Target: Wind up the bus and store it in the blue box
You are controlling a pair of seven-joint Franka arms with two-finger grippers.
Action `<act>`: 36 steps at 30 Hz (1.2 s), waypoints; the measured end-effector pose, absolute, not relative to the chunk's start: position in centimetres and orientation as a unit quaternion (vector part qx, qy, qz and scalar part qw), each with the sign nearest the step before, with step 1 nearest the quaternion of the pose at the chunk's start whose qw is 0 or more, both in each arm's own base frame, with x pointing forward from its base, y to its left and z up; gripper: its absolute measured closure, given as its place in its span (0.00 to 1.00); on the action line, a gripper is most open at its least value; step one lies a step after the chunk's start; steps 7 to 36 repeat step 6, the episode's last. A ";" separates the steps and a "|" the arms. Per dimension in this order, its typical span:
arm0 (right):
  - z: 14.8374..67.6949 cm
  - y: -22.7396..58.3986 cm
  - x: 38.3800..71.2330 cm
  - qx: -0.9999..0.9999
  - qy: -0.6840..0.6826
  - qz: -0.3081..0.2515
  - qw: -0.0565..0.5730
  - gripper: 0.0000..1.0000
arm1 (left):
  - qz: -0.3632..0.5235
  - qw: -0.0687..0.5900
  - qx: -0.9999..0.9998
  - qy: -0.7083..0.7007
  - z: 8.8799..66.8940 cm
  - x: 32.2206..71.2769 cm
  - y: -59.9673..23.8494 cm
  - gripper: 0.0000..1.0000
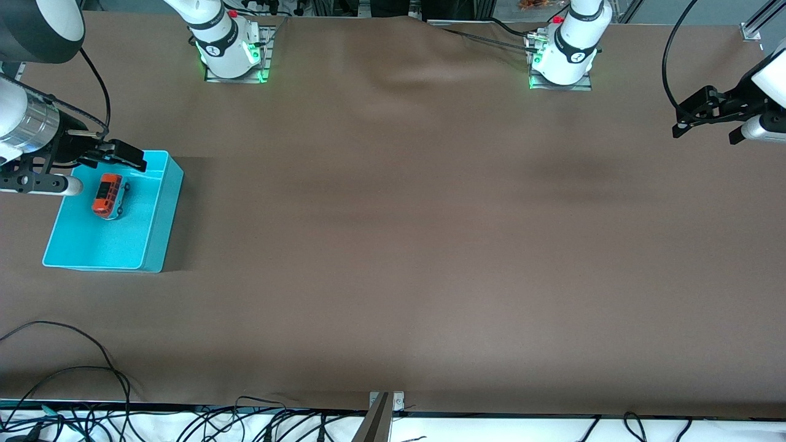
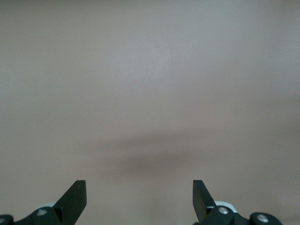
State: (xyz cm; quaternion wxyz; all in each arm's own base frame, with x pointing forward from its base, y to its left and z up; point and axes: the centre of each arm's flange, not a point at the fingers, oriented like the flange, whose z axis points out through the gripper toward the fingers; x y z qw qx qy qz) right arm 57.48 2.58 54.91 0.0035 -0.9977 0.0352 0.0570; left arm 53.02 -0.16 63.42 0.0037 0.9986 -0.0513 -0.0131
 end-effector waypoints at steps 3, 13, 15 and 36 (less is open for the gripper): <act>54.9 2.6 57.5 -0.998 0.034 0.058 0.003 0.00 | -0.013 0.004 0.999 -0.051 63.4 53.0 -0.2 0.00; 54.9 2.6 57.4 -0.998 0.034 0.059 0.003 0.00 | -0.013 0.004 0.999 -0.051 63.4 53.0 -0.2 0.00; 54.9 2.6 57.4 -0.998 0.034 0.059 0.003 0.00 | -0.013 0.004 0.999 -0.051 63.4 53.0 -0.2 0.00; 54.9 2.6 57.4 -0.998 0.034 0.059 0.003 0.00 | -0.013 0.004 0.999 -0.051 63.4 53.0 -0.2 0.00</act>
